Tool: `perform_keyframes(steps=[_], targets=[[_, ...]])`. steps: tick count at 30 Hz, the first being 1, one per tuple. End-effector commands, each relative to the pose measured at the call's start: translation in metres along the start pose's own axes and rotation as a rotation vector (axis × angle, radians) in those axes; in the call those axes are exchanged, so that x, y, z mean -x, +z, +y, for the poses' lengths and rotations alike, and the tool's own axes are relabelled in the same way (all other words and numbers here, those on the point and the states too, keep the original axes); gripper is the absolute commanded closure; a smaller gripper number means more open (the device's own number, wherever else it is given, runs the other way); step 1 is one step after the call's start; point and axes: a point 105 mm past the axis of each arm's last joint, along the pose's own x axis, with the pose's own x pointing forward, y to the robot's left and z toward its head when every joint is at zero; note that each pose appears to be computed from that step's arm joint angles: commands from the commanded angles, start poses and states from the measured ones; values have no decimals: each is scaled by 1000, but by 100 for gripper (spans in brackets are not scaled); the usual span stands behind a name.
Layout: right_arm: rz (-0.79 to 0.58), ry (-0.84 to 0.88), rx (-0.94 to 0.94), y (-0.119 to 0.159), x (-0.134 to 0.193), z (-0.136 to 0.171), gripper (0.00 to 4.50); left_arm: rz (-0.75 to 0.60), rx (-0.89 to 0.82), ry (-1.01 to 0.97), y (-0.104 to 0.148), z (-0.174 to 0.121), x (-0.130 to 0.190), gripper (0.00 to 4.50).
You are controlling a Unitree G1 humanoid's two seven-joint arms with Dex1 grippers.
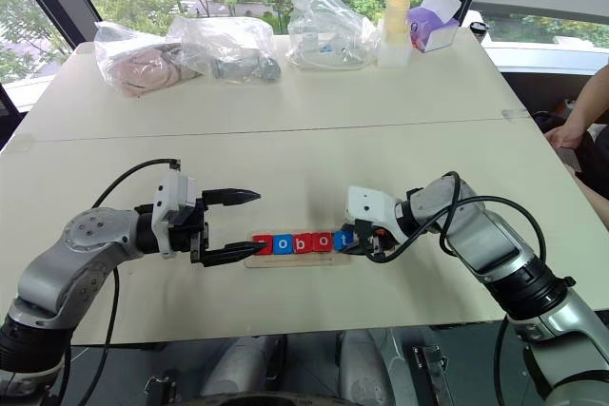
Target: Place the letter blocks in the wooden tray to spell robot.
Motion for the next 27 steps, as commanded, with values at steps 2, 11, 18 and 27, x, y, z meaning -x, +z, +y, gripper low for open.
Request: perform_keyframes(steps=[2,11,18,27], targets=[[-12,-15,36,9,1,-4,308,-22,-42,3,9,-2,1,0],[-31,-11,38,16,-3,-3,308,-22,-35,10,9,-2,1,0],[-36,-2,34,17,-6,-2,308,-19,-29,19,8,-2,2,0],[-39,13,26,18,-7,2,308,-20,-29,25,8,-1,2,0]])
